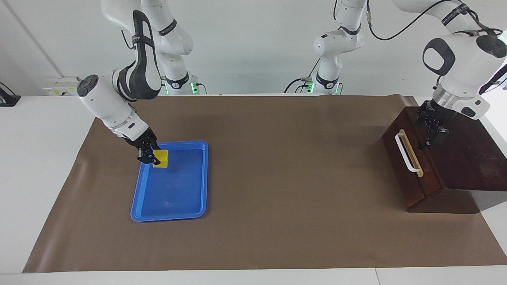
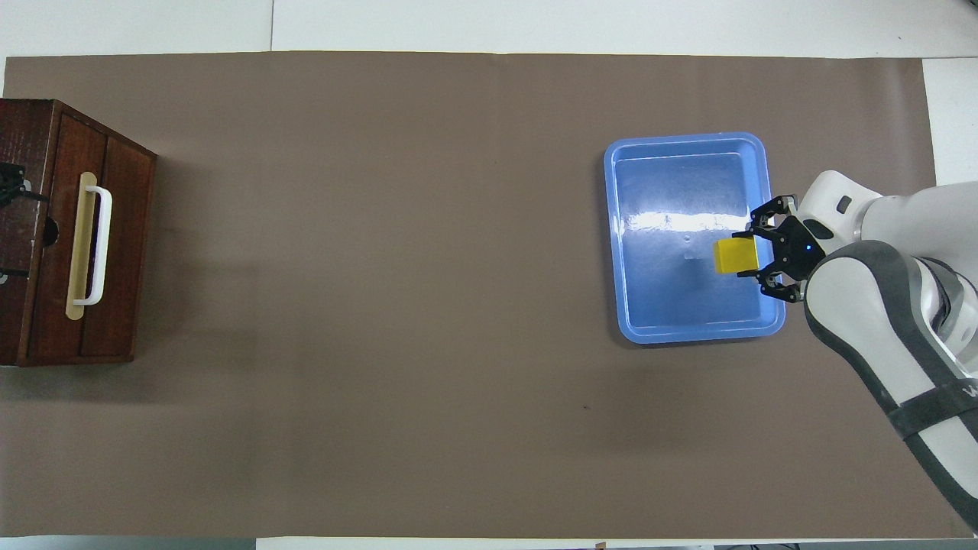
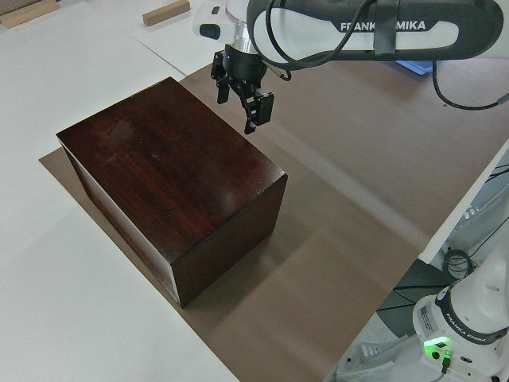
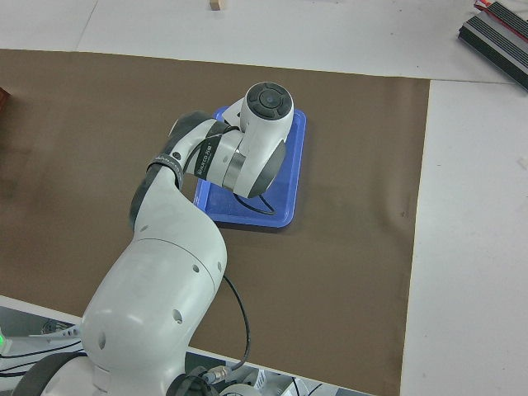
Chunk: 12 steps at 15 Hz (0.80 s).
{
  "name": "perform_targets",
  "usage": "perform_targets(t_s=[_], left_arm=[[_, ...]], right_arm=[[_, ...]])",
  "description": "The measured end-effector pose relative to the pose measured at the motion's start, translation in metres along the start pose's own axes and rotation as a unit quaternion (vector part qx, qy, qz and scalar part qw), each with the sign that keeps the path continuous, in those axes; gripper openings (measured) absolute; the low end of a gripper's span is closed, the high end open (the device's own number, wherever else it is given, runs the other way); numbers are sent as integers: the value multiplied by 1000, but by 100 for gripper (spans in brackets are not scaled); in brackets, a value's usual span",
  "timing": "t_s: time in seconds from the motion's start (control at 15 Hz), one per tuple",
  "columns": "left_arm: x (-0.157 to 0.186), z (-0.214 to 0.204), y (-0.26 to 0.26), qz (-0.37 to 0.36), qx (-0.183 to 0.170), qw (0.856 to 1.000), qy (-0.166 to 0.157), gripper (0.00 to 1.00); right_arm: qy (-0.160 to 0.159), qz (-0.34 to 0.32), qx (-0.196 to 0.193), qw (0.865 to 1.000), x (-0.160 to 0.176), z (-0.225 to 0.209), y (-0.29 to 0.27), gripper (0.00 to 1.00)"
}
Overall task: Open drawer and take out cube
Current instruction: 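Lower the yellow cube into the blue tray and open the right gripper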
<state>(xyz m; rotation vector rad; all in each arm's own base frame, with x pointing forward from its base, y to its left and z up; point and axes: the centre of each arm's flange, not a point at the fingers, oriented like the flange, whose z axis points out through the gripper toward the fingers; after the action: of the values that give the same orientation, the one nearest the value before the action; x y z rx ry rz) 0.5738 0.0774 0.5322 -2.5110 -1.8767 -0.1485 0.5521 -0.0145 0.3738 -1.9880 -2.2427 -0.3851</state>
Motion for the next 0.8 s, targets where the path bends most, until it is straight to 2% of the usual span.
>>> perform_targets(t_s=[0.2,0.4,0.53,0.67,0.8], left_arm=[[-33,-36,12,92,6,996,-3,100],[-41,-49,9,232,21,972,-16,100],[-39,-63,2,328,35,943,-31,100],[-38,-74,-3,423,42,904,-44,100],[-39,-75,-4,483,45,873,-54,100]], right_arm=[[-2,3,-8,1000,-2,6,-4,56],[9,12,-20,1000,-6,19,-15,56],[12,15,-21,1000,-7,26,-24,56],[13,16,-18,1000,-6,28,-29,56],[22,14,-16,1000,-7,33,-34,56]])
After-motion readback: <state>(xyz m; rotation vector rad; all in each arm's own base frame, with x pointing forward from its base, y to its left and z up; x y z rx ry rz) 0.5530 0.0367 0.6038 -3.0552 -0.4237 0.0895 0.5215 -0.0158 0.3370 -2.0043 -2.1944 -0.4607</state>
